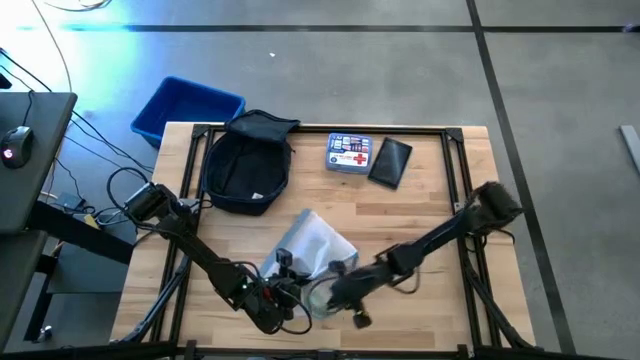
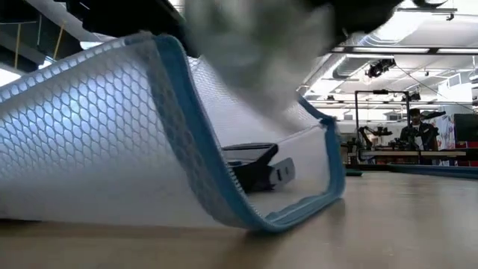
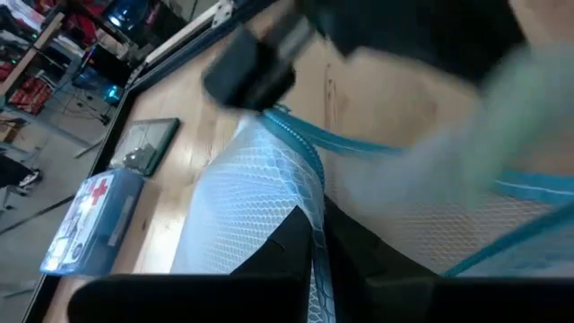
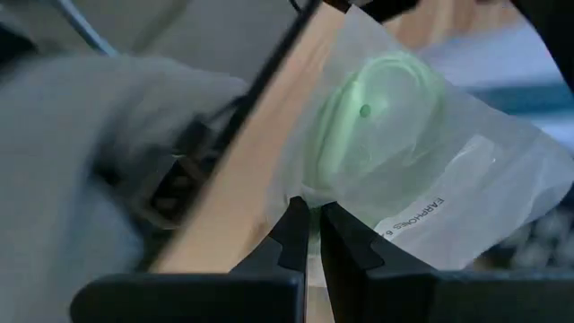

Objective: Unpack backpack
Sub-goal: Put the green headphones in the blue zipper bag

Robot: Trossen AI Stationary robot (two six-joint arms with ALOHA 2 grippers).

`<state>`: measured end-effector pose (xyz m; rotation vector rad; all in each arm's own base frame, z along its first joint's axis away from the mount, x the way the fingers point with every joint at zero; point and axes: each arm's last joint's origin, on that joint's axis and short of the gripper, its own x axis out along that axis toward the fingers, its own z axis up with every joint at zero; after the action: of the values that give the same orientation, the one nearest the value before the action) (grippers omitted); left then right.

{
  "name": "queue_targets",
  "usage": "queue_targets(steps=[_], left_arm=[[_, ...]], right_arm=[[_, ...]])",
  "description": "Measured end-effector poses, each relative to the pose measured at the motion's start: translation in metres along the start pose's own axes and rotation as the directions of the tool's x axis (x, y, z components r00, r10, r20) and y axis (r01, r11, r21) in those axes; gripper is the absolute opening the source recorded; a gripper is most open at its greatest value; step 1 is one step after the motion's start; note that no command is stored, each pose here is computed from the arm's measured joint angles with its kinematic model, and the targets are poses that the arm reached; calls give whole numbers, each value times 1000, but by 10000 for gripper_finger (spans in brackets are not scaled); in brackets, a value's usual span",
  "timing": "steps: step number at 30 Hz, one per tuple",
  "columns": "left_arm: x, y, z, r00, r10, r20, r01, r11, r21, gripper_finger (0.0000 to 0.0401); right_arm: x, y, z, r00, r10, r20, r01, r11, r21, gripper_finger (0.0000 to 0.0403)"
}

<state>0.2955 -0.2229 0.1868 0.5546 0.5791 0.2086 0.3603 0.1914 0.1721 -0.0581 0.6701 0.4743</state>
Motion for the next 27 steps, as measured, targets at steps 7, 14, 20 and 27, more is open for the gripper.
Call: queue_targets(steps=[7, 14, 20, 27], left_arm=[[-6, -7, 0, 996, -86, 4, 86, 995, 41, 0], [-9, -9, -1, 995, -102, 4, 102, 993, 61, 0], [-8, -9, -2, 994, -108, -5, 108, 993, 43, 0], [-8, -8, -2, 994, -108, -11, 109, 993, 38, 0]], right_arm=[[30, -24, 21, 898, -394, -195, 321, 892, -319, 0], [28, -59, 21, 777, -592, -212, 524, 796, -304, 2], [24, -71, 21, 682, -703, -202, 674, 712, -199, 73], [25, -69, 21, 714, -667, -213, 651, 745, -148, 203]])
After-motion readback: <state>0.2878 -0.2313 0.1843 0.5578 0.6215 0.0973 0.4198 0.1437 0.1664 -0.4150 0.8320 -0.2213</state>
